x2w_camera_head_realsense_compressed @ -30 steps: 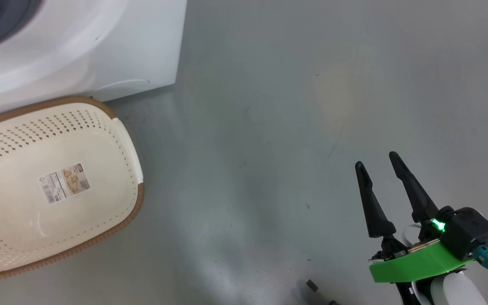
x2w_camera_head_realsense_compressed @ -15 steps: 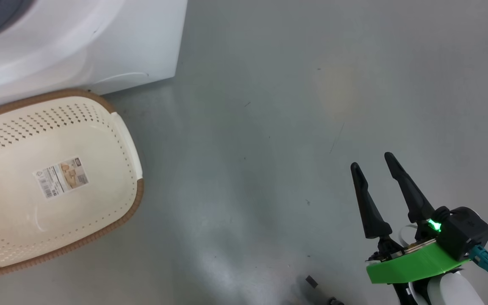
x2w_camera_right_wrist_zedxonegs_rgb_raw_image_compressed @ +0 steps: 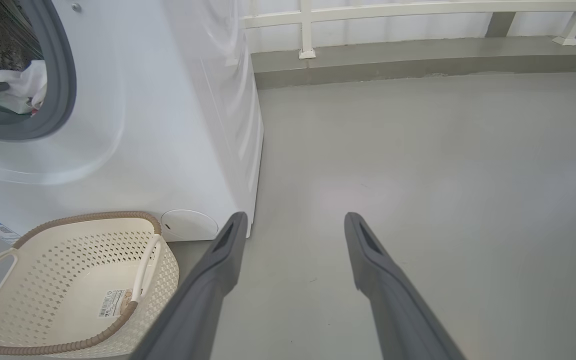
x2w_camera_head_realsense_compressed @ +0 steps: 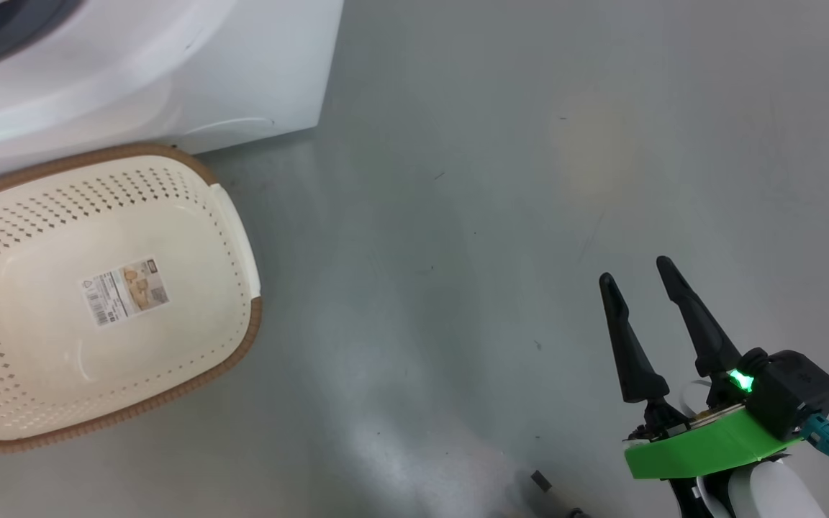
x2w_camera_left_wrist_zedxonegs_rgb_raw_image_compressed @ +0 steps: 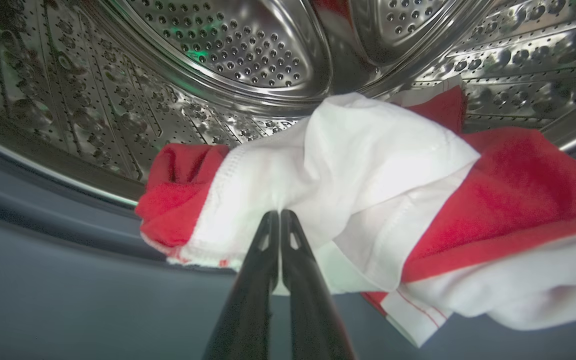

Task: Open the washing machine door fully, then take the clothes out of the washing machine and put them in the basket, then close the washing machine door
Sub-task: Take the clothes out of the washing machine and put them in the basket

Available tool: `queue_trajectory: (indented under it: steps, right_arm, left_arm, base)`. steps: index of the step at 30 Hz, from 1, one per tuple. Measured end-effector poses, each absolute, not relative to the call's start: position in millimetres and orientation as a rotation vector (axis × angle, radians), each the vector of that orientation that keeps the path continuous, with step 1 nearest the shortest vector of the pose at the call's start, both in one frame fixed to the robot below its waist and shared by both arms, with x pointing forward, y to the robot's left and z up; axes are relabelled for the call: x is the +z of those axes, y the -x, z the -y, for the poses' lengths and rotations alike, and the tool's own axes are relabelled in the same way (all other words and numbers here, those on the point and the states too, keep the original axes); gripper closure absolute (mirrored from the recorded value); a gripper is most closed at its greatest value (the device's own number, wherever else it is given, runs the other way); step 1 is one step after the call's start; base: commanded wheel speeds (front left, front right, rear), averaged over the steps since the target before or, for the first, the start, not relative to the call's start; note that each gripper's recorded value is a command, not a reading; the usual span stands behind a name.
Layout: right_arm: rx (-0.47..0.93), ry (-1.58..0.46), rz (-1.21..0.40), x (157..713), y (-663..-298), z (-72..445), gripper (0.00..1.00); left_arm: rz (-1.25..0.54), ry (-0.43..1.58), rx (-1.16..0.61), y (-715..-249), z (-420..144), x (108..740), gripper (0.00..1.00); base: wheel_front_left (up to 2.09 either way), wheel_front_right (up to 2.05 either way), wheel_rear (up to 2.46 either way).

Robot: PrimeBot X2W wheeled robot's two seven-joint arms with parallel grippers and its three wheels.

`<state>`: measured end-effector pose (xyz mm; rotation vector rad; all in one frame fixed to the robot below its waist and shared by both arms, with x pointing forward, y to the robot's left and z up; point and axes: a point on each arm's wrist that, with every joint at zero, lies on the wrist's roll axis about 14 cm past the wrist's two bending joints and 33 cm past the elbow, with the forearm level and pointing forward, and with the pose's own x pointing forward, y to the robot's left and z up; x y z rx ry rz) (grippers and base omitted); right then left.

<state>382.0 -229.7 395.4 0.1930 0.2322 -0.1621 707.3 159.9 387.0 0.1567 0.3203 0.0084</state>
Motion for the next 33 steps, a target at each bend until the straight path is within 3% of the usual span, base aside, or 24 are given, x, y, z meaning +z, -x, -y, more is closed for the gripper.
queue_trajectory:
  steps: [17, 33]
  right_arm:
    - [-0.135, -0.220, -0.208, 398, -394, 222, 0.00]
    - [-0.100, -0.238, -0.186, 400, -408, 213, 0.00]
  left_arm:
    - [-0.100, -0.016, -0.006, -705, -163, 429, 1.00]
    - [0.032, 0.067, -0.007, -663, -171, 448, 1.00]
  base:
    - [0.00, 0.00, 0.00]
    - [0.00, 0.00, 0.00]
